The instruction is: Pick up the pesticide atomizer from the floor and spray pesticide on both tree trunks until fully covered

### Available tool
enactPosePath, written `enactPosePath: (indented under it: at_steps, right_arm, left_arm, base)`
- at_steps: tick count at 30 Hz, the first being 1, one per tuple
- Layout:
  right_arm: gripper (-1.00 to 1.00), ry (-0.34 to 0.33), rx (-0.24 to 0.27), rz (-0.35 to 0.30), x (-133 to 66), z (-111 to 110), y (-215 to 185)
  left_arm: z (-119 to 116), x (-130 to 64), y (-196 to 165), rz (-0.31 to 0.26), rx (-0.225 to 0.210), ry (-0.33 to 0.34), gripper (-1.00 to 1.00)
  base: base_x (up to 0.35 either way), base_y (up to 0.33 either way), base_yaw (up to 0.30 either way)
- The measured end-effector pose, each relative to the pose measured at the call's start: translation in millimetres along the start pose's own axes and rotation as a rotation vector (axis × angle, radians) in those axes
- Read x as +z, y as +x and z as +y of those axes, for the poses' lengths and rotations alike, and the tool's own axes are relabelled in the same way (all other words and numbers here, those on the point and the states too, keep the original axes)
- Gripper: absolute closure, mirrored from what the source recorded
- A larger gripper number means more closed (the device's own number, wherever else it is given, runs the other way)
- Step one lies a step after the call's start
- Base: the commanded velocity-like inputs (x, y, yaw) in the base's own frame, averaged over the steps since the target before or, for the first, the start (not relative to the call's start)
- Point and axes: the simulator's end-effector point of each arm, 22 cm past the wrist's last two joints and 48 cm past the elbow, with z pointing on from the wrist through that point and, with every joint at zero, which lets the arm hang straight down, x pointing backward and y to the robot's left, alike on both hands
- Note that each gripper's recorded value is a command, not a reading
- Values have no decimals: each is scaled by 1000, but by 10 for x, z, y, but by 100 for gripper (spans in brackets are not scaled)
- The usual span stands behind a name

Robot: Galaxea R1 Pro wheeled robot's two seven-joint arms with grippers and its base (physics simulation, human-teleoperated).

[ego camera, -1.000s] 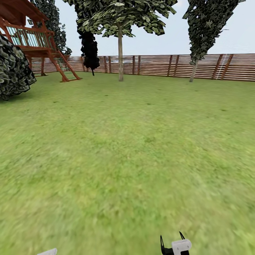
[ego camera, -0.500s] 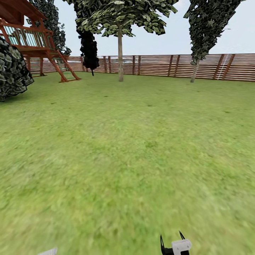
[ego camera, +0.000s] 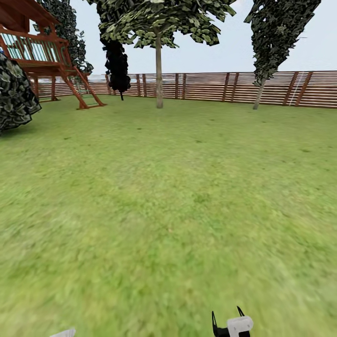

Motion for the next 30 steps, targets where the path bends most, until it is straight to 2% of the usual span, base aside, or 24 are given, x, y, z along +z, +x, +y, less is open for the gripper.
enactPosePath:
  at_steps: [30]
  right_arm:
    - [-100, 0, 0, 0, 0, 0, 0]
  left_arm:
    - [-1, -1, 3, 1, 0, 1, 100]
  base:
    - [339, 0, 0]
